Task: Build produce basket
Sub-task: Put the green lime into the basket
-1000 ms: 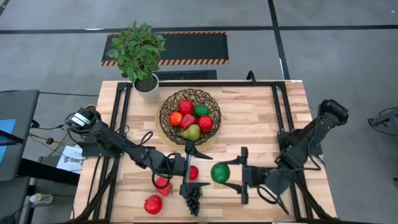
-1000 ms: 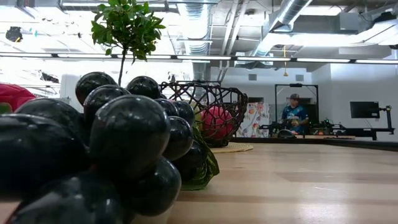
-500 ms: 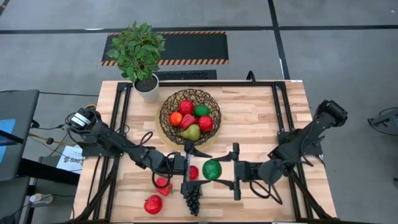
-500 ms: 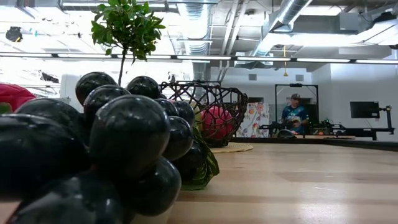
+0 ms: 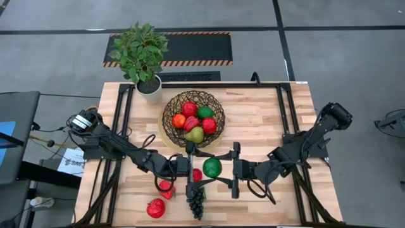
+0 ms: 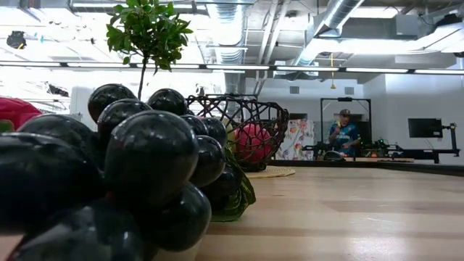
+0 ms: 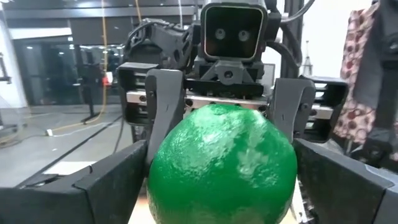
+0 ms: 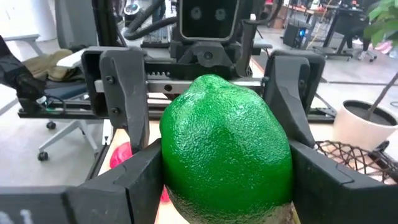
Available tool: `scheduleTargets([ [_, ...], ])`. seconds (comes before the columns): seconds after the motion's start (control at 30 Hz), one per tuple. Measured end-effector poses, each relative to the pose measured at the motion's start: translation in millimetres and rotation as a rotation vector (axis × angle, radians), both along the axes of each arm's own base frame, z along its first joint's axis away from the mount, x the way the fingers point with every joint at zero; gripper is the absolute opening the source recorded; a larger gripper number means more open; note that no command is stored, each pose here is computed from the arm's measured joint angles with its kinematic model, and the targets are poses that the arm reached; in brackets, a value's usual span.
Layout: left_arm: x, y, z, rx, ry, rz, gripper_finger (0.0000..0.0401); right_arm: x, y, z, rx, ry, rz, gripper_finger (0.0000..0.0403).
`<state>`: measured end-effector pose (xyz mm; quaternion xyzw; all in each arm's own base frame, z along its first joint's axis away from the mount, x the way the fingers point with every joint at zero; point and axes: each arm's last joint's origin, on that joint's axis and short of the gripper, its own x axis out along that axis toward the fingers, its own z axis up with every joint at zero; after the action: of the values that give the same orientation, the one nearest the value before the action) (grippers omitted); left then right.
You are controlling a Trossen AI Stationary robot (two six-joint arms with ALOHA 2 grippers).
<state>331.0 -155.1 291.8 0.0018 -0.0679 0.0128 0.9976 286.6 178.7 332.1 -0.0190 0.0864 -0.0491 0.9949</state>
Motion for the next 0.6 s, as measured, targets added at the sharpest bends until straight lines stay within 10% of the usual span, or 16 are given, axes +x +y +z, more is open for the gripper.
scheduleTargets([
  [0.6, -0.3, -0.3, -0.9, 0.036, 0.010, 0.019, 0.0369, 1.3, -0.9, -4.3, 0.024, 0.024, -0.014, 0.0286],
])
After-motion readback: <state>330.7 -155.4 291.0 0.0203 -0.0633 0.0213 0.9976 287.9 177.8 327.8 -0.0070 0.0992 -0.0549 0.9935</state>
